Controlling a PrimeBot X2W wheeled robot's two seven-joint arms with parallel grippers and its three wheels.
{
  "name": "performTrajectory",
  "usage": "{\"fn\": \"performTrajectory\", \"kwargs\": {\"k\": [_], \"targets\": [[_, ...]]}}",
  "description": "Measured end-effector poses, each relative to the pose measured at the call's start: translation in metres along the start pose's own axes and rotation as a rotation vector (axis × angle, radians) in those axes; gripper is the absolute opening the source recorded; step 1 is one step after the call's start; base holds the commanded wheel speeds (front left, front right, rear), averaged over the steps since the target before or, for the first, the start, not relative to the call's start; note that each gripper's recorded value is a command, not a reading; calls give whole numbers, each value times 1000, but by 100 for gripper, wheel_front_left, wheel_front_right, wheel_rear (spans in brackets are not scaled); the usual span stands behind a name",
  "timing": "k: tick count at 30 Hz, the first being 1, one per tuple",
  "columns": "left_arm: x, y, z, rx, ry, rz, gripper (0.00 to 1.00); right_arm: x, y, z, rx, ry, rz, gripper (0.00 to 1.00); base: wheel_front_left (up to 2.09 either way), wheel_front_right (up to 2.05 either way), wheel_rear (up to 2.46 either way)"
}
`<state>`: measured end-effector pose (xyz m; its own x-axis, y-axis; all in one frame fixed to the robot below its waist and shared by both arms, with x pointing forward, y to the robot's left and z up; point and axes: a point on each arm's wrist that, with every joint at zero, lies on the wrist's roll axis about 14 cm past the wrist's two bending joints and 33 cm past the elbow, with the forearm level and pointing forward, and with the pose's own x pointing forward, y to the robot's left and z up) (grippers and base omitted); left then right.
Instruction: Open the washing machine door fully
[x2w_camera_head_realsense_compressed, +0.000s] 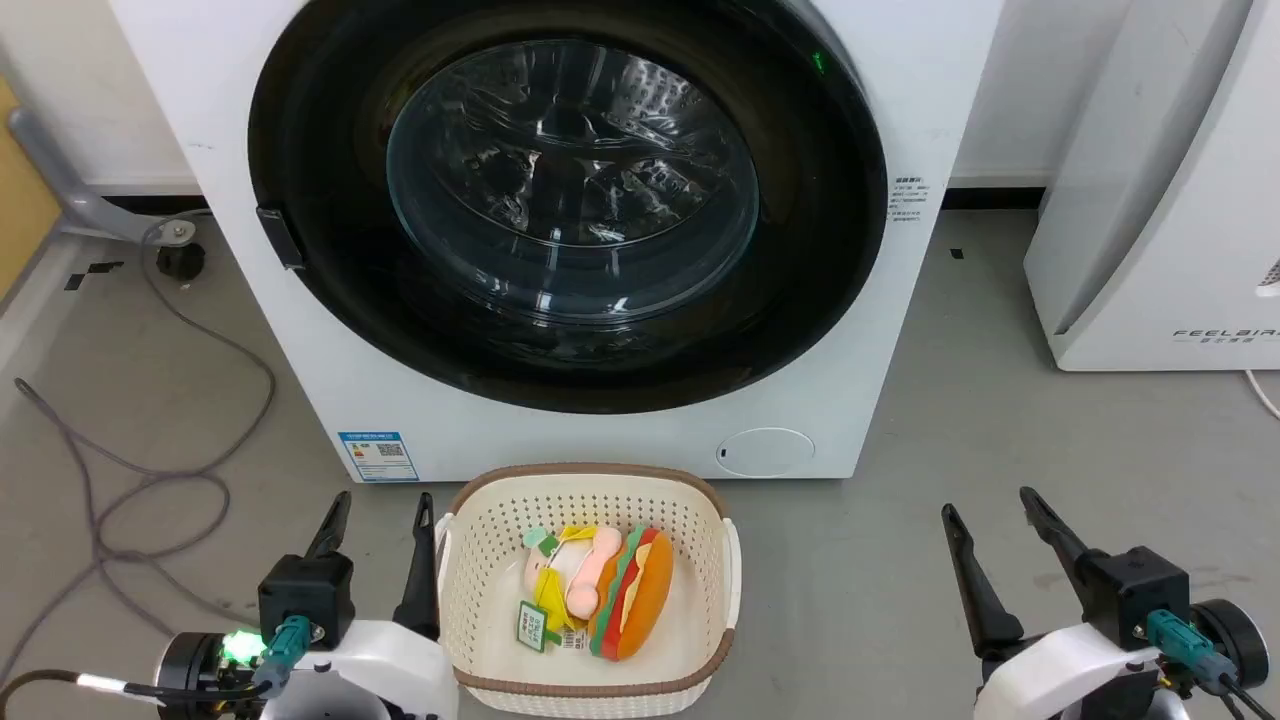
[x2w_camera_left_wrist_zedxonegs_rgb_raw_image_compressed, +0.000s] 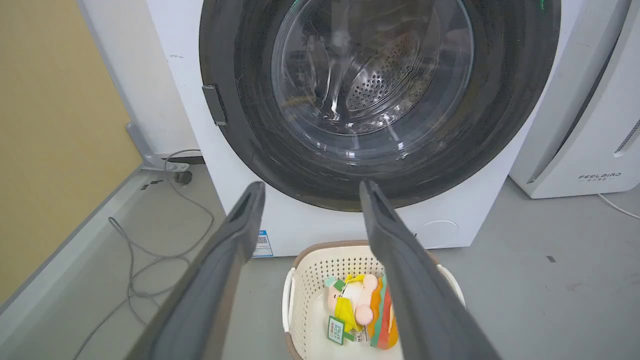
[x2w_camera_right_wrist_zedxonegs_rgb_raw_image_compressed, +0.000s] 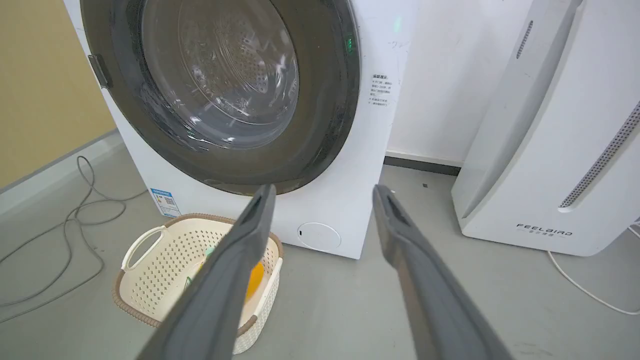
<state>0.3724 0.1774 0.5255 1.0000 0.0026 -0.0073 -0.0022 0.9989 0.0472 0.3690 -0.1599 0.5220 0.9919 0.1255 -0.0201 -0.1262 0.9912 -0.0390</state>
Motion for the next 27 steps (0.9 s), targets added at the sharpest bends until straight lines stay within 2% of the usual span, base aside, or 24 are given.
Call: {"fn": "performTrajectory", "kwargs": {"k": [7,8,9,20,27], "targets": [[0,-5,-1,0,-3,-16,100,0,0,0,8,-7,-1,100,0,0,0],[0,-6,-1,0,-4,-17,100,0,0,0,11,-8,-1,52,0,0,0],[0,-6,-1,0,-6,-19,100,0,0,0,11,-10,-1,0,0,0,0],[0,-14,-1,-9,-17,-41,100,-1,-2,-1,76,-24,-7,0,0,0,0],[1,-18,0,-21,-28,-55,100,-2,-6,-5,218,-31,-23,0,0,0,0]]}}
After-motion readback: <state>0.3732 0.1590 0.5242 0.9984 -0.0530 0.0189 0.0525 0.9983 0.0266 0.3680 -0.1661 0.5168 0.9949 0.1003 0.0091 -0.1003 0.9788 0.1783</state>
